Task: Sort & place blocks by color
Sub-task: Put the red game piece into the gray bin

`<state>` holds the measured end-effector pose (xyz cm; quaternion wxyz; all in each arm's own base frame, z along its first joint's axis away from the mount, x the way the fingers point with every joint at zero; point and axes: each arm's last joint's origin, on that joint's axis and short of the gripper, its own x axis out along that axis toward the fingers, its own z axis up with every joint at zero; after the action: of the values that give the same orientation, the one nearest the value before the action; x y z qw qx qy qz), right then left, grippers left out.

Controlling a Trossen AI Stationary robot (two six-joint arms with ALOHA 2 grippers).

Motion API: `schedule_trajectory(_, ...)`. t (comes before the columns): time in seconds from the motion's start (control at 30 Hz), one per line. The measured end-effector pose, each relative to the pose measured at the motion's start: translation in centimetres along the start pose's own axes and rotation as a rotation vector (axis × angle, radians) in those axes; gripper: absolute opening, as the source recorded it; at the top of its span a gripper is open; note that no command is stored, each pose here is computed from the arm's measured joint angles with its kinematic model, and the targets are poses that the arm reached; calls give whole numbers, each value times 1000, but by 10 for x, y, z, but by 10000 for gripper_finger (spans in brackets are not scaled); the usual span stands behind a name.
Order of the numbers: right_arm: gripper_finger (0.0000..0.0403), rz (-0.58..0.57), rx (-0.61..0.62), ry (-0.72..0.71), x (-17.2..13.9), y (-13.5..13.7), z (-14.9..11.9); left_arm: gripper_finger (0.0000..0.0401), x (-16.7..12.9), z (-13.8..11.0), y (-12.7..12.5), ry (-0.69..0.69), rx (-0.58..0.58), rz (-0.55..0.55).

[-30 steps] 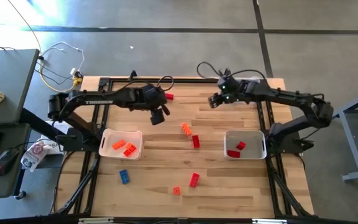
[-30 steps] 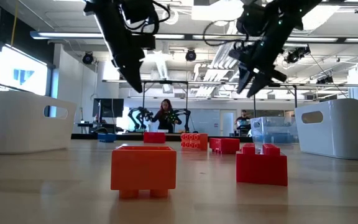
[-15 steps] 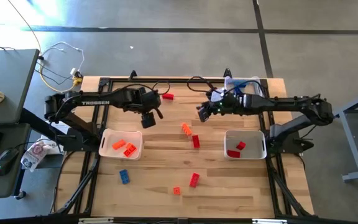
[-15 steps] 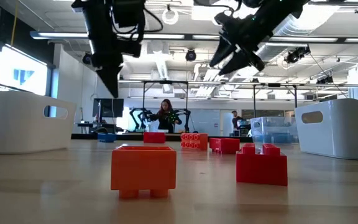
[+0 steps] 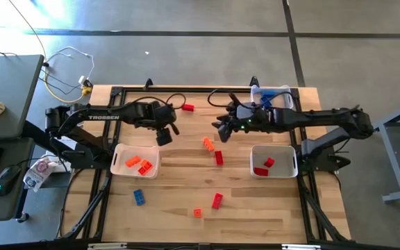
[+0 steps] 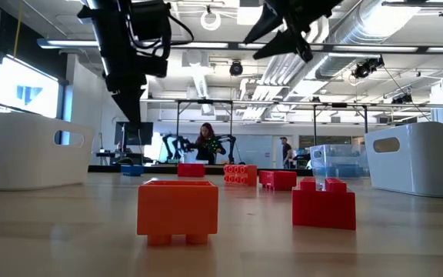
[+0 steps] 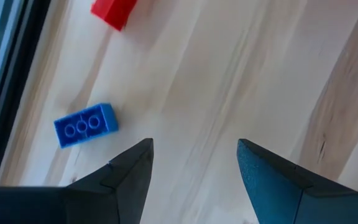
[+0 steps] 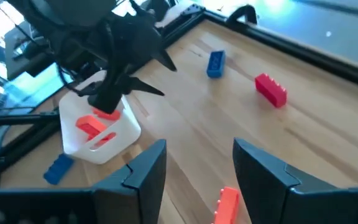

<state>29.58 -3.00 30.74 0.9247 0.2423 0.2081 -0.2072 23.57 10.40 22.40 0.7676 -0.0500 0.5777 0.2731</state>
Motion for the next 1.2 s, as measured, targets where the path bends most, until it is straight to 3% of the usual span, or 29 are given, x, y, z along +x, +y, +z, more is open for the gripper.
schedule_trajectory(0.17,169,-64,-9,17,-8,6,5,219,0,4,0,-38,15,-2)
schedule_trajectory(0.5,169,-88,53,135,-5,13,-14,219,0,5,0,-55,10,-5)
schedule_trajectory(1.2,169,-212,175,454,50,11,-68,220,0,5,-1,-53,-7,-25)
